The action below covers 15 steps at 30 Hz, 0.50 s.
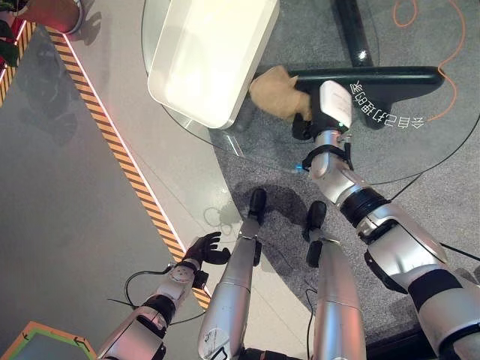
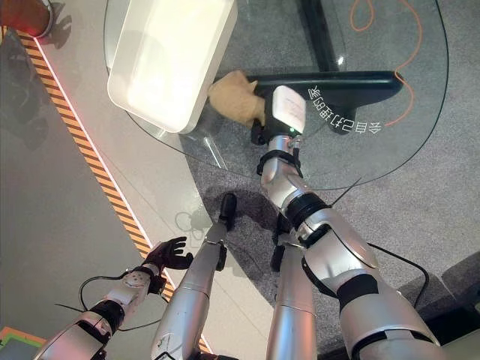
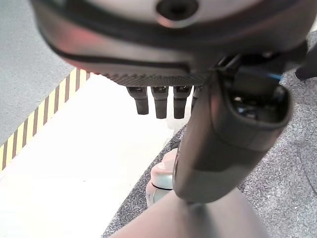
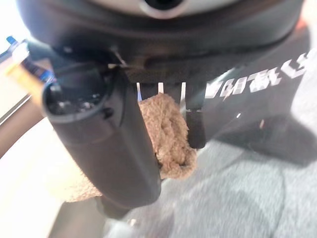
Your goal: Wipe the table with a cloth and put it in the basket.
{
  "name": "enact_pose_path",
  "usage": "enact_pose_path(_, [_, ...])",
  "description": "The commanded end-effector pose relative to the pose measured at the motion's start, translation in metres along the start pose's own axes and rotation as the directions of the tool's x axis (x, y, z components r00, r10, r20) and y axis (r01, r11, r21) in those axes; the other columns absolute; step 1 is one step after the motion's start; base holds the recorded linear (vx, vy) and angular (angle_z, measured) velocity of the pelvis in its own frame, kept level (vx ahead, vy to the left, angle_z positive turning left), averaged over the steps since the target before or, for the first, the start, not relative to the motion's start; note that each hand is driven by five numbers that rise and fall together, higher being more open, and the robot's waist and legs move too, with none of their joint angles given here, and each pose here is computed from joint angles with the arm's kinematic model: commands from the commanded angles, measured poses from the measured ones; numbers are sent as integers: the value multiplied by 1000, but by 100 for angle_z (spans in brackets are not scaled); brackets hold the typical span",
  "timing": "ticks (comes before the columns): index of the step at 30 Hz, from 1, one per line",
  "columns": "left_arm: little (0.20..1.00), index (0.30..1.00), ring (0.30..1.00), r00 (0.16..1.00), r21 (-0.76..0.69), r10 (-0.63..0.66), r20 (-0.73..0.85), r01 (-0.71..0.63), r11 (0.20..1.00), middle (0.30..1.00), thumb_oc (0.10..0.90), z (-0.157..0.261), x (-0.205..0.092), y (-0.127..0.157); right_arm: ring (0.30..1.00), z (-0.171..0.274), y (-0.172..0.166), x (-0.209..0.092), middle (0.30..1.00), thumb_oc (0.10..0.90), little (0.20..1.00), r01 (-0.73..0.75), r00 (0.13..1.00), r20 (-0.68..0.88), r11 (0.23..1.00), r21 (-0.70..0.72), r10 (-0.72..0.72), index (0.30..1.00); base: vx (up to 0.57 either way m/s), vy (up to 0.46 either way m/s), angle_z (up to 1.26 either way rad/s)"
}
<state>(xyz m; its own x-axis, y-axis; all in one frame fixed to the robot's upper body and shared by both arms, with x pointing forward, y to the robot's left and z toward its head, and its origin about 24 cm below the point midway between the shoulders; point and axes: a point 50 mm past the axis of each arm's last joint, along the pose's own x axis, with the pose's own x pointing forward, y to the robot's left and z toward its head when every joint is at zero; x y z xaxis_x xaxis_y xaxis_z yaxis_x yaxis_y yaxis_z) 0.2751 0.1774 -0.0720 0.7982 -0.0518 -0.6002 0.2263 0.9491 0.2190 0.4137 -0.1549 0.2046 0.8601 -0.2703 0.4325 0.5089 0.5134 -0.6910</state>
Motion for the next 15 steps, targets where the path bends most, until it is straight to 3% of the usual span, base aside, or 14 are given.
enact_pose_path(1, [900,900,900,995,-23,-20,-94,18,1000,900,800,-36,-9,-9,300,7,-74,37,300,100,200,324,946,2,946,22,-324,300,0,0,0])
enact_pose_path(15, [900,900,900,996,-47,-12,-93,7,999,900,800,-39,-12,-2,300,-61,-138,46,300,100,200,517,823,-195,845,-133,-534,300,0,0,0])
